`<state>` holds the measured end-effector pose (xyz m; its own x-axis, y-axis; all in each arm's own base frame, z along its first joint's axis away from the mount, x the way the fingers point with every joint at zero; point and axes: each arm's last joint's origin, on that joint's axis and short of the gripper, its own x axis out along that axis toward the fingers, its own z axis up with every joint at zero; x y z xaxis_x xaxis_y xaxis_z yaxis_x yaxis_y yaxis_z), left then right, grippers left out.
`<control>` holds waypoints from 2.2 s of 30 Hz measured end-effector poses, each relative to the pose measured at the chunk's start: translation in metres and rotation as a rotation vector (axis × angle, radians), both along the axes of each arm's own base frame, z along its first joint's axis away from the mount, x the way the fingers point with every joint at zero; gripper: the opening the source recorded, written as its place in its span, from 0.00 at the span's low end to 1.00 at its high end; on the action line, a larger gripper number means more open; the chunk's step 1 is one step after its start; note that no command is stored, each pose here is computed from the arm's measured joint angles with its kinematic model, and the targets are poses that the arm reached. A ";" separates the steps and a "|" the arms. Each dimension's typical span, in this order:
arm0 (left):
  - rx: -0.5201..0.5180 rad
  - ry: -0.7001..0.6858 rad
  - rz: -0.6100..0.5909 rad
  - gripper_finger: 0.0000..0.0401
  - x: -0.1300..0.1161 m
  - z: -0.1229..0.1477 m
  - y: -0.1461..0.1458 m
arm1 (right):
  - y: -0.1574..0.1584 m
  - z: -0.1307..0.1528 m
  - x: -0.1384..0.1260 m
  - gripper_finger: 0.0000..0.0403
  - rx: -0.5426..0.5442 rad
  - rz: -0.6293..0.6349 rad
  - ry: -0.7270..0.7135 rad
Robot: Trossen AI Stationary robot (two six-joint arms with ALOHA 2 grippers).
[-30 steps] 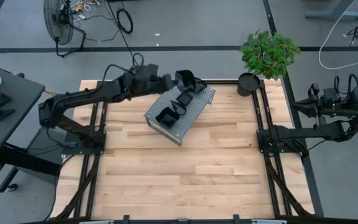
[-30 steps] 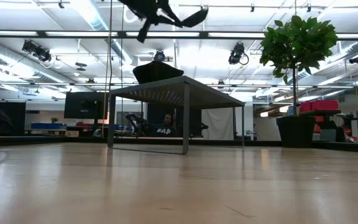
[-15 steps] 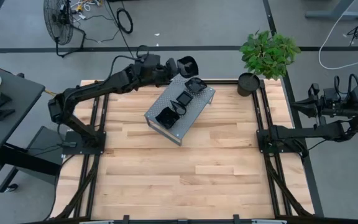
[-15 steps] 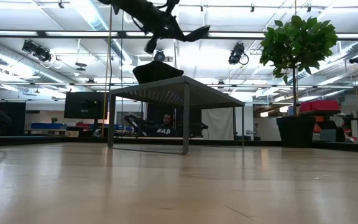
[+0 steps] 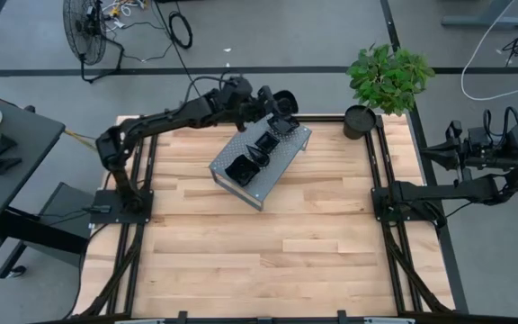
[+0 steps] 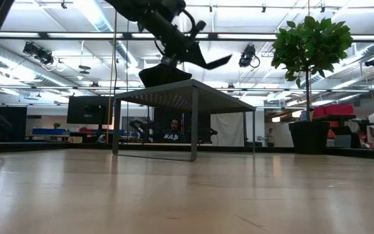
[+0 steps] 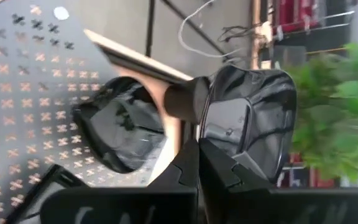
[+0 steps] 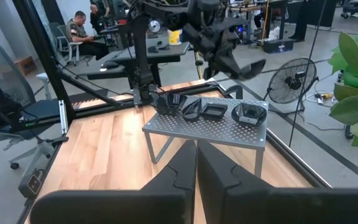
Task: Pick & Place Mini shaped plates
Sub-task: Stack the black leaf shaped plate on top of the black leaf shaped plate on the shelf
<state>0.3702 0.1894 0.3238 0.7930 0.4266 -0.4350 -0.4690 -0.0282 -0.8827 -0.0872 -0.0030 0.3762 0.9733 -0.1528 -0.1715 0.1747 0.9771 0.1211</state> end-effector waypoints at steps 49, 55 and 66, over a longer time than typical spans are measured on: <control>-0.153 0.124 -0.052 0.02 0.004 -0.040 0.016 | 0.000 0.000 0.000 0.05 0.000 0.000 0.000; -0.152 0.128 -0.048 0.02 0.004 -0.040 0.016 | 0.000 0.000 0.000 0.05 0.000 0.000 0.000; -0.149 0.077 -0.039 0.02 0.013 -0.048 0.020 | 0.000 0.000 0.000 0.05 0.000 0.000 0.001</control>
